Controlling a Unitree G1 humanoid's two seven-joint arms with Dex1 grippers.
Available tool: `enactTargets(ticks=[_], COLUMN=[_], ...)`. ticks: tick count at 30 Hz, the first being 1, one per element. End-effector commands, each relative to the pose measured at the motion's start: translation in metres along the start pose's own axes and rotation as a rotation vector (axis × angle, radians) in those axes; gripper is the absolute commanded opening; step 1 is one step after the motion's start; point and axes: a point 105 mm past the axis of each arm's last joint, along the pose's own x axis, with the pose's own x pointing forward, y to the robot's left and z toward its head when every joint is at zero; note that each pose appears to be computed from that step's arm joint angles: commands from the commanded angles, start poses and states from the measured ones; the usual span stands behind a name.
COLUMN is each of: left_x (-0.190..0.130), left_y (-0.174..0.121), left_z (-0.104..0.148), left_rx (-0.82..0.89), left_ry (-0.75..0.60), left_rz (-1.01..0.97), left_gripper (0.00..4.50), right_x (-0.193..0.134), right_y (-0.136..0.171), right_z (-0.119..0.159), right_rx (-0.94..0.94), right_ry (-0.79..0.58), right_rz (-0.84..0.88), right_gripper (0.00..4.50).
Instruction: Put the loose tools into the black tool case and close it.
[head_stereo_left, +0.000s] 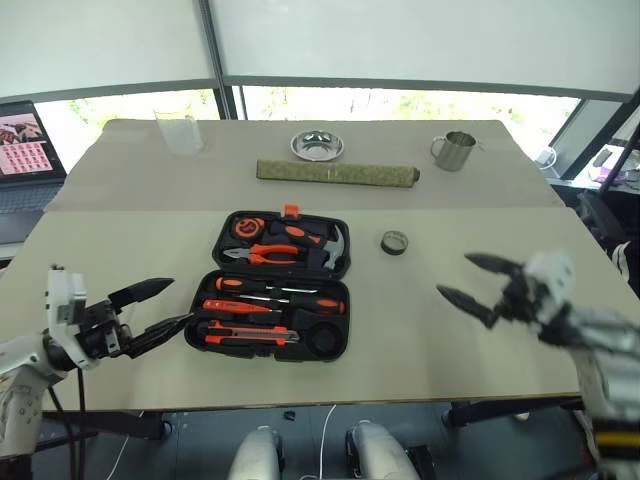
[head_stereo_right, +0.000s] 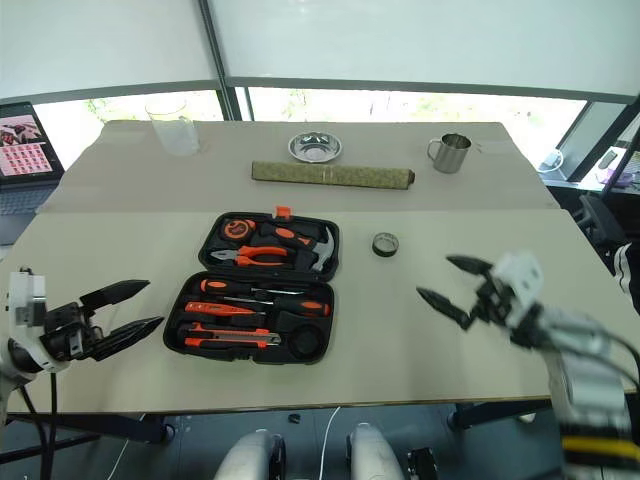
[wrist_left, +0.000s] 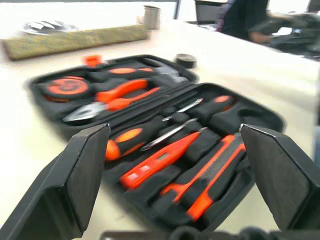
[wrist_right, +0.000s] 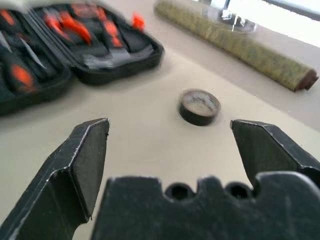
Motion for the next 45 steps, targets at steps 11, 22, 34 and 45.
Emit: enactTargets(ticks=[11, 22, 34, 45], left_x=[0.024, 0.020, 0.017, 0.009], left_y=[-0.013, -0.020, -0.038, -0.045], left_z=[0.007, 0.006, 0.005, -0.009], left_rx=[0.070, 0.102, 0.202, 0.241], left_ry=[-0.024, -0.009, 0.008, 0.125], left_rz=[-0.093, -0.104, -0.191, -0.288], left_gripper=[4.50, 4.50, 4.50, 4.50], right_x=[0.094, 0.105, 0.084, 0.052], right_y=[-0.018, -0.020, 0.066, 0.176], right_z=[0.001, 0.003, 0.092, 0.076], right_rx=[-0.195, -0.252, -0.190, -0.226], right_ry=[0.355, 0.395, -0.006, 0.005], right_rz=[0.249, 0.295, 0.729, 0.997], right_gripper=[3.98, 0.35, 0.03, 0.03])
